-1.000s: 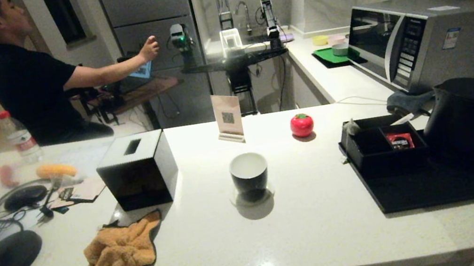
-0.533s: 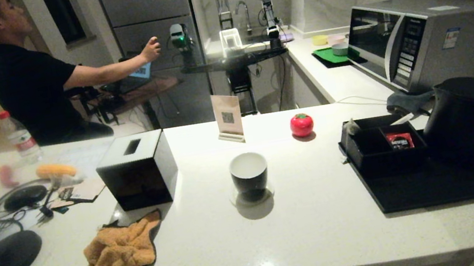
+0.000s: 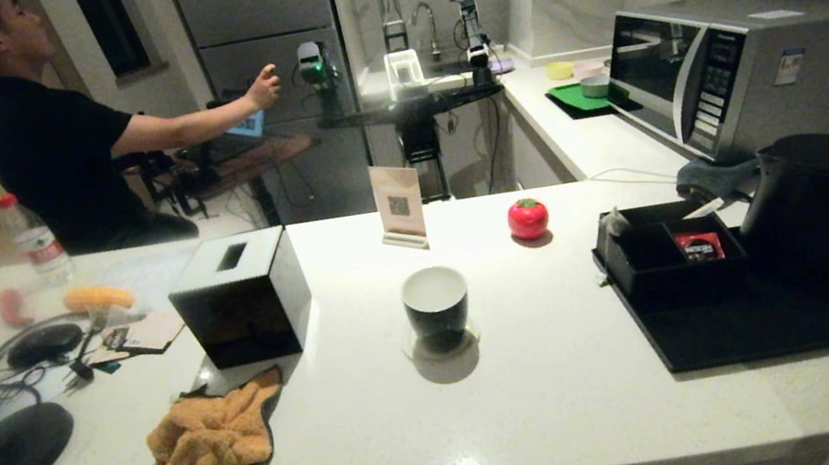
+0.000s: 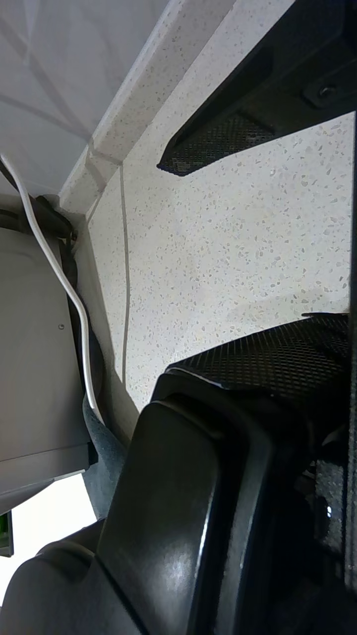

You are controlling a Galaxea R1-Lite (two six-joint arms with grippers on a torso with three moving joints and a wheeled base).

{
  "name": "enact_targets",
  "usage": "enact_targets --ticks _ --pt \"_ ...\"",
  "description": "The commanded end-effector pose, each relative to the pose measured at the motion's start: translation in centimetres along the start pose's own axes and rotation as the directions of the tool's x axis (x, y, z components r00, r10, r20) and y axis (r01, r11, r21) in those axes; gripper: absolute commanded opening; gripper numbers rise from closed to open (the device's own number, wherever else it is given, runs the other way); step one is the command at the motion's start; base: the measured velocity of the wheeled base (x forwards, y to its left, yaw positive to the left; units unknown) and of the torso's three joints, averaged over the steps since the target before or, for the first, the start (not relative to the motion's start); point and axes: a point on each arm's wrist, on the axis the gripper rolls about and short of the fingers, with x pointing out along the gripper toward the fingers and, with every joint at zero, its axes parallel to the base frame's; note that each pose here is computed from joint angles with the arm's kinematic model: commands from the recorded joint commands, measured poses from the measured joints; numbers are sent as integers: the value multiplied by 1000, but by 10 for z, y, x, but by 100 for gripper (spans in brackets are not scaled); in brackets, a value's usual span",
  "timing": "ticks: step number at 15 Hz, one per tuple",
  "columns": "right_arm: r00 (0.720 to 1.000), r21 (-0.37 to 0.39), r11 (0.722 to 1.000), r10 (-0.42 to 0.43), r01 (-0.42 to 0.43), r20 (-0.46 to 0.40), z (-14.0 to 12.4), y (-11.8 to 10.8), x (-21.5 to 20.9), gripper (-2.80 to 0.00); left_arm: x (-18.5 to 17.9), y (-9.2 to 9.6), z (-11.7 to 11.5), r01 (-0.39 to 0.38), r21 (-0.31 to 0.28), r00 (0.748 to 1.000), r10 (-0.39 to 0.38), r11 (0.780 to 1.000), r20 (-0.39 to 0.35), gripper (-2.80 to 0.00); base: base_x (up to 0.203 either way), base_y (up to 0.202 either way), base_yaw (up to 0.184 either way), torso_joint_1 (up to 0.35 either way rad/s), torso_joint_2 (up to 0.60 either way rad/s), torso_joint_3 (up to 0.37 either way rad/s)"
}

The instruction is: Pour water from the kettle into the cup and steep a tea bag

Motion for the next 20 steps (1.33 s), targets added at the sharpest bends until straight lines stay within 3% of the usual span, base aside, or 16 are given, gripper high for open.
enact_targets --ticks 1,5,6,20 --pt "1000 -2 1000 3 -3 10 2 1 0 0 0 0 0 0 0 1000 0 1000 0 -280 0 0 0 0 0 0" --pt "1000 -3 1000 6 -6 13 2 2 0 0 0 0 0 0 0 1000 0 1000 0 -280 0 0 0 0 0 0" --pt "1000 -2 1000 6 -6 20 2 2 0 -280 0 0 0 0 0 1000 0 1000 0 -280 0 0 0 0 0 0" --pt "999 14 1000 10 -11 43 11 3 -7 -280 0 0 0 0 0 1000 0 1000 0 -280 0 0 0 0 0 0"
